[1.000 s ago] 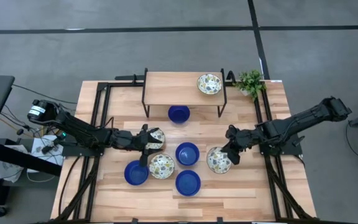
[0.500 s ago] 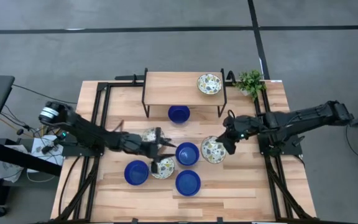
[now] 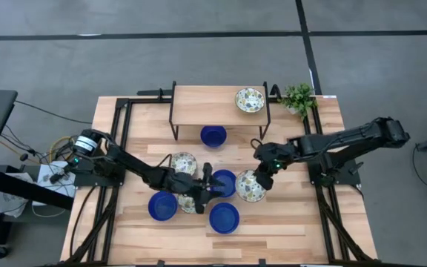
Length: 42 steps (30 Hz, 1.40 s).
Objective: Pick & Place Mini bowls
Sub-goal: Stack the white patterned bowl on the white patterned bowl on the shelf
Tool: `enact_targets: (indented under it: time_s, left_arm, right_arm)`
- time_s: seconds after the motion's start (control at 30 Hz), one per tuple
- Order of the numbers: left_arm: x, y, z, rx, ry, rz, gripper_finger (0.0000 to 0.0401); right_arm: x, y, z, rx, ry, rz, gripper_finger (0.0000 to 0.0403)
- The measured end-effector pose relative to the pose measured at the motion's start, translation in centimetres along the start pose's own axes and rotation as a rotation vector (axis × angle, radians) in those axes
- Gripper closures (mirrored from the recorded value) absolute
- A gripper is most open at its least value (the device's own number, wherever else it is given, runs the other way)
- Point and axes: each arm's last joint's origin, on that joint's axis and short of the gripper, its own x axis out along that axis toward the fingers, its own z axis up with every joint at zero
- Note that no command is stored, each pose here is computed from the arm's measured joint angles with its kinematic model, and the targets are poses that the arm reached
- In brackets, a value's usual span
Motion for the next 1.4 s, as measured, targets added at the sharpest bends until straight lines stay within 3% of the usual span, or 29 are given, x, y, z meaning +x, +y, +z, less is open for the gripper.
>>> enact_targets:
  time_s: [0.3, 1.0, 1.4]
  left_arm:
    - [0.0, -2.0, 0.2, 0.070, 0.009, -0.047, 0.0243]
    - [0.1, -1.4, 0.0, 0.127, 0.021, -0.006, 0.0243]
    - [0.1, -1.5, 0.5, 0.418, -0.115, -0.083, 0.0243]
  right_arm:
    - [1.9, 1.2, 1.7, -0.030, 0.071, 0.027, 0.0400]
    - [3.1, 2.4, 2.9, -0.055, 0.129, 0.085, 0.0400]
    - [3.1, 2.4, 3.0, -0.047, 0.124, 0.089, 0.0399]
